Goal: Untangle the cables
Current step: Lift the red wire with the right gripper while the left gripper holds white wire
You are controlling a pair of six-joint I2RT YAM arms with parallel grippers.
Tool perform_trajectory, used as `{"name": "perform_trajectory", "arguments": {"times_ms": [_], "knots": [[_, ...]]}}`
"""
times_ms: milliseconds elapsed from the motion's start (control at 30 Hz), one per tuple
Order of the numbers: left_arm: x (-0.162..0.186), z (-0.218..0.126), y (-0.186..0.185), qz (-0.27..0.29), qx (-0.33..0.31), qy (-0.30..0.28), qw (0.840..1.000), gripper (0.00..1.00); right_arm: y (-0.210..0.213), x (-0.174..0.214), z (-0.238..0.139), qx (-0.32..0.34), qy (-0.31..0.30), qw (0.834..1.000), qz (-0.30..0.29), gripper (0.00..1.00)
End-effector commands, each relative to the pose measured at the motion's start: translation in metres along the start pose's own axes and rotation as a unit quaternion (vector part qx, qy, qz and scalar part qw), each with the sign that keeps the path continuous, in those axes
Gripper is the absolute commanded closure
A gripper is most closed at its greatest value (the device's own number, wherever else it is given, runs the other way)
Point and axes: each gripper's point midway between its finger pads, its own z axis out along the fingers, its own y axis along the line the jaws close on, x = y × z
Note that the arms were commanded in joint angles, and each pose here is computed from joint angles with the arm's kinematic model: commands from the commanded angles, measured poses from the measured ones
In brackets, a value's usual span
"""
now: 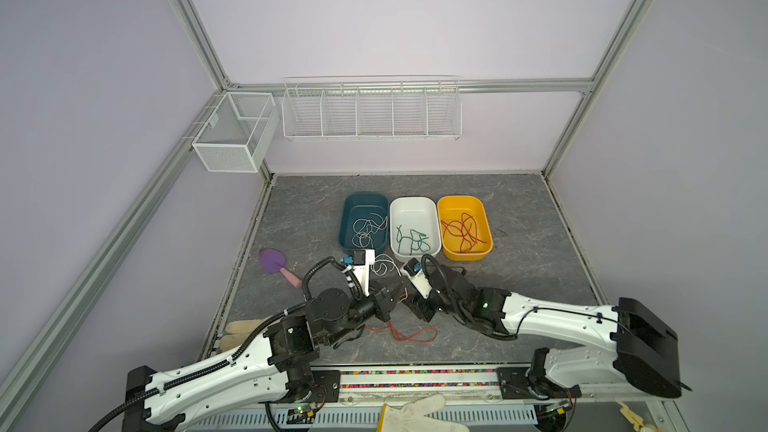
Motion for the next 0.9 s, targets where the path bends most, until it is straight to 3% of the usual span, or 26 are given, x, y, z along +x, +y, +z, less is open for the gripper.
{"name": "perform_trajectory", "arguments": {"times_ms": [0,233,600,867], "knots": [[-0.014,-0.009,-0.009,-0.013,0.01,-0.022,1.0,1.0,-0.006,-0.014,-0.002,0.014,-0.025,1.0,-0.009,0.66],[-0.007,-0.015,0.003,-0.02,-0.002,-0.019,1.0,1.0,-0.015,-0.017,-0.013,0.024,-0.037,0.999,-0.008,0.93],[0.025,-0.019,0.028,-0.032,-0.033,0.039,0.998,1.0,-0.012,-0.04,-0.039,0.001,-0.071,0.997,-0.002,0.93],[0.035,-0.012,0.011,-0.04,0.004,0.068,0.997,1.0,-0.016,-0.05,-0.027,-0.003,-0.057,0.998,0.007,0.93]]}}
